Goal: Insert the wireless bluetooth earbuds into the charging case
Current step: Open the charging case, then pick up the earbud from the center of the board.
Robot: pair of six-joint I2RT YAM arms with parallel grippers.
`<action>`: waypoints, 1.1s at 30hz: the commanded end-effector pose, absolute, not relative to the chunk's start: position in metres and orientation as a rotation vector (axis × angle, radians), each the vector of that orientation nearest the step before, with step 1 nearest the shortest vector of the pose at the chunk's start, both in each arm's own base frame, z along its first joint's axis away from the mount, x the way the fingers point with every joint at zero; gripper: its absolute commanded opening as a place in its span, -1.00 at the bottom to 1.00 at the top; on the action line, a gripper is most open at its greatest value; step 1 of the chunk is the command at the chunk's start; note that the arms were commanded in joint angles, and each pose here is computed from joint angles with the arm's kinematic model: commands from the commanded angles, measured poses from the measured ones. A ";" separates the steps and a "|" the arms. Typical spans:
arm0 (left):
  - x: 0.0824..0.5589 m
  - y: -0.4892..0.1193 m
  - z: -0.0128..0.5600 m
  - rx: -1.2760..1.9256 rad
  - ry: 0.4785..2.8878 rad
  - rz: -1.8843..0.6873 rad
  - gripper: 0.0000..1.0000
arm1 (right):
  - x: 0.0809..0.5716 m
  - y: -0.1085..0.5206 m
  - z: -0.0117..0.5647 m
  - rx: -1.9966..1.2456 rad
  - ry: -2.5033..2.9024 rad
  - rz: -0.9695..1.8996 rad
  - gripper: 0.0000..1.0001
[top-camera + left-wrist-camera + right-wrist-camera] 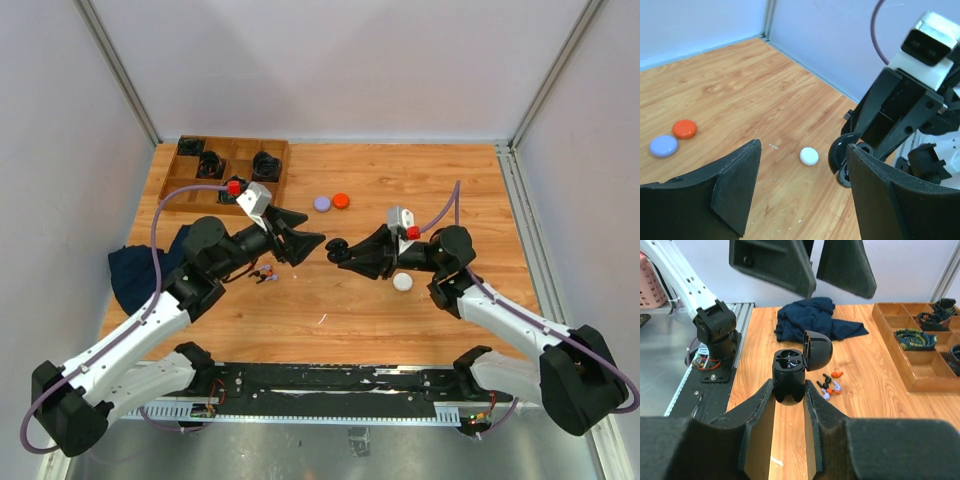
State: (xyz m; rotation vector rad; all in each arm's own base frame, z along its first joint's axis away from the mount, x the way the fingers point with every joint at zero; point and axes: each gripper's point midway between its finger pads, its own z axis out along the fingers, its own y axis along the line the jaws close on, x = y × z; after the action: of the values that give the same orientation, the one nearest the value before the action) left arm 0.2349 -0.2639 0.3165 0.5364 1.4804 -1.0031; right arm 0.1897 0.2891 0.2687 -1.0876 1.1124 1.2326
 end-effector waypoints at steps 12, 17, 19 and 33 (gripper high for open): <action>0.255 -0.195 0.223 0.079 1.922 -0.676 0.56 | 0.202 0.277 0.213 -1.166 1.014 0.947 -0.80; 0.261 -0.170 0.184 -0.092 2.041 -0.524 0.63 | 0.194 0.278 0.201 -1.210 0.947 0.904 -0.81; 0.262 -0.165 0.170 -0.127 2.081 -0.480 0.64 | 0.192 0.279 0.198 -1.217 0.936 0.905 -0.83; 0.276 -0.135 0.091 -0.266 2.312 -0.355 0.45 | 0.176 0.287 0.186 -1.225 0.916 0.948 -0.92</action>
State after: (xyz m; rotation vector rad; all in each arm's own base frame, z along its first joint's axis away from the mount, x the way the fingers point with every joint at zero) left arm 0.2730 -0.1370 0.1046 -0.2332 2.2828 -0.3464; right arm 0.1785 0.2845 0.1757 -1.2325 0.9878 0.9767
